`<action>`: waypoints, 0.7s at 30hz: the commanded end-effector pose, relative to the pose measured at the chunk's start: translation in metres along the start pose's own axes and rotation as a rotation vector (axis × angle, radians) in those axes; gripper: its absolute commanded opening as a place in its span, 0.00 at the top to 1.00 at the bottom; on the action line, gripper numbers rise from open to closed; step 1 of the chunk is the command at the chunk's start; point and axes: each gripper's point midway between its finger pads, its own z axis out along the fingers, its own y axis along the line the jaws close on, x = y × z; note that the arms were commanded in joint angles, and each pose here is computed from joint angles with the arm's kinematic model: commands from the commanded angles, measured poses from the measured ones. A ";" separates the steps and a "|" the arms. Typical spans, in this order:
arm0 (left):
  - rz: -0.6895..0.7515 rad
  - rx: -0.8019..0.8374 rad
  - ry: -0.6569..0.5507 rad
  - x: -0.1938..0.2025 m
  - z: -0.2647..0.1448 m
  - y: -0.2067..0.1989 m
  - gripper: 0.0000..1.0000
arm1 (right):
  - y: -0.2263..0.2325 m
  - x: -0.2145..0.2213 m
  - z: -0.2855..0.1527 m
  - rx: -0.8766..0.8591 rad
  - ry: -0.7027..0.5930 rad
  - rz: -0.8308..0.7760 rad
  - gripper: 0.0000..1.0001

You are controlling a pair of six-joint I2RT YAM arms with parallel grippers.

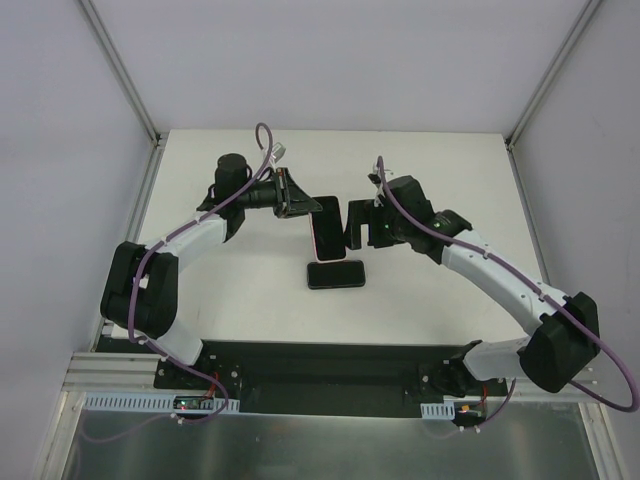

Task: Take the phone out of the phone case
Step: Remove the phone case from the phone.

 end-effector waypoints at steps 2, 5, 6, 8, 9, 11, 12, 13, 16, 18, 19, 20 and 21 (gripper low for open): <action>0.084 0.111 -0.003 -0.004 -0.009 -0.044 1.00 | -0.011 0.004 0.007 0.055 -0.017 0.019 0.07; 0.075 0.109 -0.005 -0.004 -0.009 -0.042 1.00 | -0.014 0.003 0.005 0.073 -0.032 0.027 0.09; 0.077 0.111 -0.007 -0.005 -0.010 -0.042 1.00 | -0.015 0.004 0.004 0.074 -0.029 0.028 0.09; 0.074 0.112 -0.006 -0.005 -0.010 -0.042 1.00 | -0.022 0.002 0.005 0.112 -0.042 0.031 0.10; 0.074 0.112 -0.006 -0.005 -0.011 -0.042 1.00 | -0.023 0.002 0.005 0.120 -0.046 0.032 0.10; 0.073 0.113 -0.006 -0.005 -0.011 -0.042 1.00 | -0.026 0.002 0.005 0.134 -0.049 0.032 0.11; 0.075 0.113 -0.006 -0.005 -0.011 -0.042 1.00 | -0.026 0.002 0.004 0.135 -0.050 0.034 0.11; 0.073 0.113 -0.006 -0.005 -0.011 -0.042 1.00 | -0.027 0.002 0.004 0.138 -0.051 0.032 0.12; 0.069 0.112 -0.007 -0.004 -0.011 -0.042 1.00 | -0.027 0.002 0.005 0.140 -0.050 0.029 0.12; 0.073 0.115 -0.005 -0.004 -0.012 -0.043 1.00 | -0.028 0.002 0.005 0.145 -0.047 0.026 0.13; 0.070 0.115 -0.003 -0.004 -0.012 -0.043 1.00 | -0.029 0.002 0.006 0.152 -0.047 0.031 0.13; 0.073 0.116 -0.004 -0.004 -0.012 -0.043 1.00 | -0.031 0.003 0.006 0.158 -0.045 0.027 0.13; 0.073 0.117 -0.003 -0.004 -0.012 -0.044 1.00 | -0.032 0.002 0.006 0.164 -0.047 0.024 0.14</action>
